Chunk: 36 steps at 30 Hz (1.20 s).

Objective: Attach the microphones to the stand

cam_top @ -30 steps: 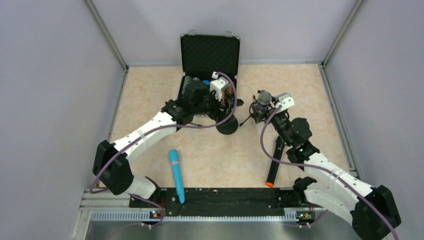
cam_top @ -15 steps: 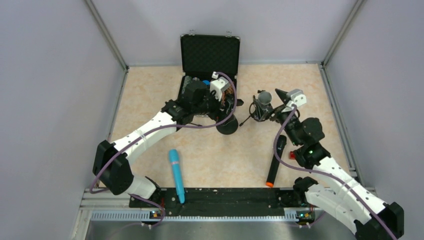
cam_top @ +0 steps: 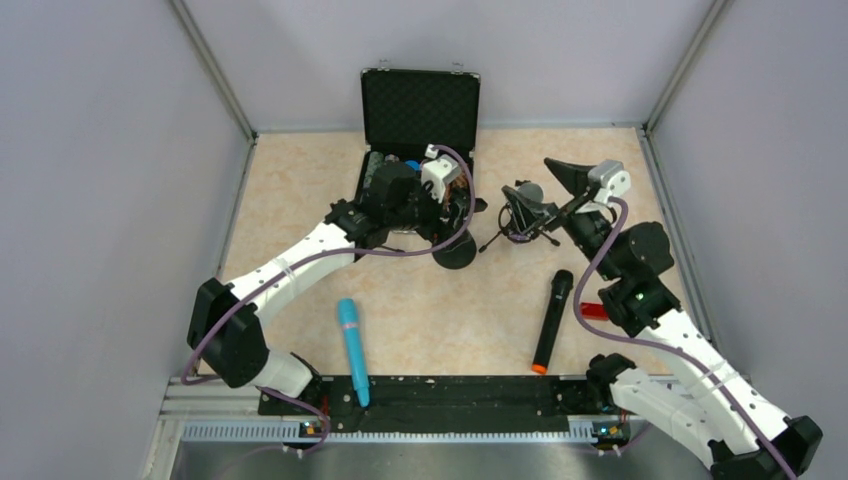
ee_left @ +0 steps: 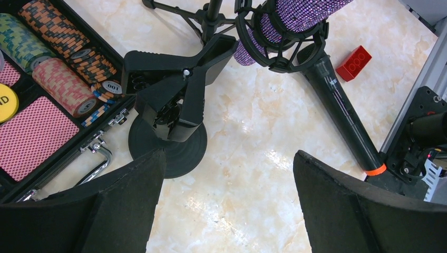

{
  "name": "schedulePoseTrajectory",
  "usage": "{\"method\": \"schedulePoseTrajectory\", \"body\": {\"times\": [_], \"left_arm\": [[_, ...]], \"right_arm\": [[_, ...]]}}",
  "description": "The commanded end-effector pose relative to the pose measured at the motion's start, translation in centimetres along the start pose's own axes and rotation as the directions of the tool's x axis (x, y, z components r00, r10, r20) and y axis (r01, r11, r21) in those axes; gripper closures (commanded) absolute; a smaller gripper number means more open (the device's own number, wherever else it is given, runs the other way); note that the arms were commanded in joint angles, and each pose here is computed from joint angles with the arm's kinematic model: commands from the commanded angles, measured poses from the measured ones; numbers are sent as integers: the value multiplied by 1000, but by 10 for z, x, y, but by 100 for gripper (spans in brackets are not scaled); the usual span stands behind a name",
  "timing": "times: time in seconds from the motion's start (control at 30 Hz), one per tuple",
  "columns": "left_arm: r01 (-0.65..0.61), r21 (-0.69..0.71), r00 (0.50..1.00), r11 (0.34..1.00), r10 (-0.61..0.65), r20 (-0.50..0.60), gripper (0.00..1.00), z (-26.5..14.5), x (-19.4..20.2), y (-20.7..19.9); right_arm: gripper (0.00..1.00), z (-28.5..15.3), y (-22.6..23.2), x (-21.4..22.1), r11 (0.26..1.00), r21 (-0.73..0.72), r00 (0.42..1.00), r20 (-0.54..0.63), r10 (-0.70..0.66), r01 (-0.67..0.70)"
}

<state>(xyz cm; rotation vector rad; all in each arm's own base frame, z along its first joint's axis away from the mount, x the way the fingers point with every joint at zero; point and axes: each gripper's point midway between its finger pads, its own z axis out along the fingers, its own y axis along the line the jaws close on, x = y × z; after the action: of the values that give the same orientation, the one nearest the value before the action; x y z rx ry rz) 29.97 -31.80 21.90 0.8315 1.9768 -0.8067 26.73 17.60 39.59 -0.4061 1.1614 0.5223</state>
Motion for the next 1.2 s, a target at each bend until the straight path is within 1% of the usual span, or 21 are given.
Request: {"method": "schedulePoseTrajectory", "body": {"times": [0.0, 0.1, 0.13, 0.17, 0.23, 0.37, 0.5, 0.53, 0.57, 0.73, 0.83, 1.0, 1.07, 1.17], "left_arm": [[-21, -14, 998, 1000, 22, 57, 6, -4, -17, -1], [-27, -43, 997, 999, 30, 69, 6, -9, -20, 3], [-28, -58, 997, 998, 32, 73, 6, -10, -21, 5], [-33, -73, 996, 997, 39, 82, 6, -12, -23, 7], [-35, -116, 994, 993, 46, 94, 6, -17, -27, 13], [-27, -199, 991, 980, 53, 126, 6, -28, -34, 24], [0, -307, 984, 952, 55, 170, 6, -44, -42, 39], [6, -353, 981, 936, 62, 182, 5, -49, -44, 47], [9, -380, 979, 925, 70, 194, 6, -54, -46, 51], [9, -479, 964, 878, 121, 238, 5, -76, -53, 64], [3, -513, 958, 859, 145, 249, 5, -84, -55, 69], [-8, -515, 956, 857, 157, 247, 5, -85, -55, 69], [-11, -513, 958, 858, 156, 241, 5, -83, -54, 69], [-13, -506, 958, 862, 155, 239, 5, -81, -54, 68]], "right_arm": [[9, 9, 25, -14, 988, -135, 997, -32, 71, -75], [8, 13, 39, -11, 971, -205, 991, -74, 108, -122], [3, 15, 42, -8, 965, -216, 987, -99, 126, -145], [1, 16, 44, -5, 961, -221, 982, -126, 141, -166], [1, 18, 46, 3, 955, -221, 970, -184, 159, -199], [1, 18, 45, 17, 953, -189, 947, -264, 182, -236], [1, 15, 43, 27, 955, -165, 932, -310, 187, -247], [1, 17, 42, 28, 956, -161, 930, -317, 186, -246], [1, 14, 43, 37, 955, -154, 917, -353, 185, -252], [1, 13, 43, 64, 956, -132, 874, -452, 176, -261], [1, 12, 43, 80, 963, -113, 851, -501, 157, -244], [1, 11, 42, 104, 979, -96, 820, -565, 94, -179], [1, 12, 44, 107, 981, -101, 811, -580, 79, -168], [1, 13, 47, 106, 981, -105, 811, -580, 71, -161]]}}
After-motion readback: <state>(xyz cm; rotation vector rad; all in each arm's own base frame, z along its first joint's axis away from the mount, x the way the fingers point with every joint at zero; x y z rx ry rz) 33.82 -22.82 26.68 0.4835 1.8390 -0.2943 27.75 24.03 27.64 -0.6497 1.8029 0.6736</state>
